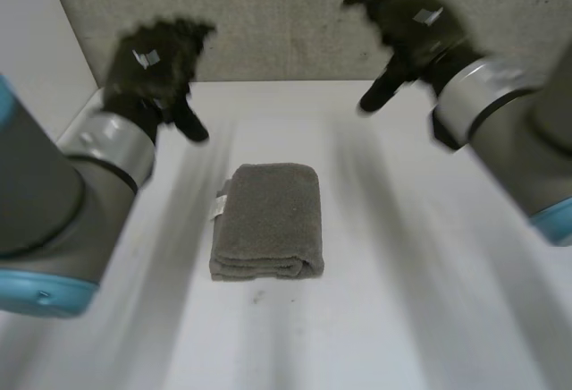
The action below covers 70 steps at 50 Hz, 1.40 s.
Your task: Fold the towel.
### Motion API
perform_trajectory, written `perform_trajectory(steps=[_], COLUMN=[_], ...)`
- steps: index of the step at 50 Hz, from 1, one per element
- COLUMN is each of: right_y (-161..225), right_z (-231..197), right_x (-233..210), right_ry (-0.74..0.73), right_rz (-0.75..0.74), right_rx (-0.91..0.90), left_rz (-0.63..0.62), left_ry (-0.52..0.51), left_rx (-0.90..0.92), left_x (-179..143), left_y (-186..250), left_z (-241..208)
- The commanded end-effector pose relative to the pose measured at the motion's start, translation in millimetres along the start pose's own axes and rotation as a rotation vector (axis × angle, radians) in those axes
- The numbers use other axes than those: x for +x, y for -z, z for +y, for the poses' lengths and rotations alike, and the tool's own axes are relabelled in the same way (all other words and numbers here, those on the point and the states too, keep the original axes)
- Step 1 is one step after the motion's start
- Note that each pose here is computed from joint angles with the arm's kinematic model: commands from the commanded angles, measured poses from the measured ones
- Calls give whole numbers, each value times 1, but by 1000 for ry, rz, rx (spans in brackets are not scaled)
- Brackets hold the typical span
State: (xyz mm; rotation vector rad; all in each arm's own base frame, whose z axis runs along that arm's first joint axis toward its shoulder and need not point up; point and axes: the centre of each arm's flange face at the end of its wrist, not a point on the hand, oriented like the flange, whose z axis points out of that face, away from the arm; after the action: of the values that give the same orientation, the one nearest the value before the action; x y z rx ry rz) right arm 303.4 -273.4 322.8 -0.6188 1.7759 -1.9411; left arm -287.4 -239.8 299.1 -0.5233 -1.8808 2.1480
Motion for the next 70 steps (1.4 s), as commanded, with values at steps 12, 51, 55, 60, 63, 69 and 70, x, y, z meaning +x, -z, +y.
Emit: perform_trajectory(steps=[12, 51, 55, 60, 63, 69, 70], right_y=[39, 37, 37, 38, 38, 37, 37], right_z=[-42, -23, -23, -22, -22, -22, -22], right_x=[48, 44, 44, 44, 44, 44, 44], right_ry=[79, 69, 67, 67, 66, 66, 66], right_rz=[247, 224, 222, 222, 222, 221, 221], right_rx=[-12, -103, -104, -106, -105, -104, -104], left_rz=[-94, -83, -83, -83, -84, -78, -78], left_ry=[24, 30, 30, 30, 30, 30, 30], left_rx=[-11, -77, -75, -80, -74, -79, -79], left_x=[-42, -42, -42, -42, -42, -41, -41], left_y=[21, 27, 27, 27, 27, 27, 27], left_z=[-73, -64, -64, -63, -63, -61, -61])
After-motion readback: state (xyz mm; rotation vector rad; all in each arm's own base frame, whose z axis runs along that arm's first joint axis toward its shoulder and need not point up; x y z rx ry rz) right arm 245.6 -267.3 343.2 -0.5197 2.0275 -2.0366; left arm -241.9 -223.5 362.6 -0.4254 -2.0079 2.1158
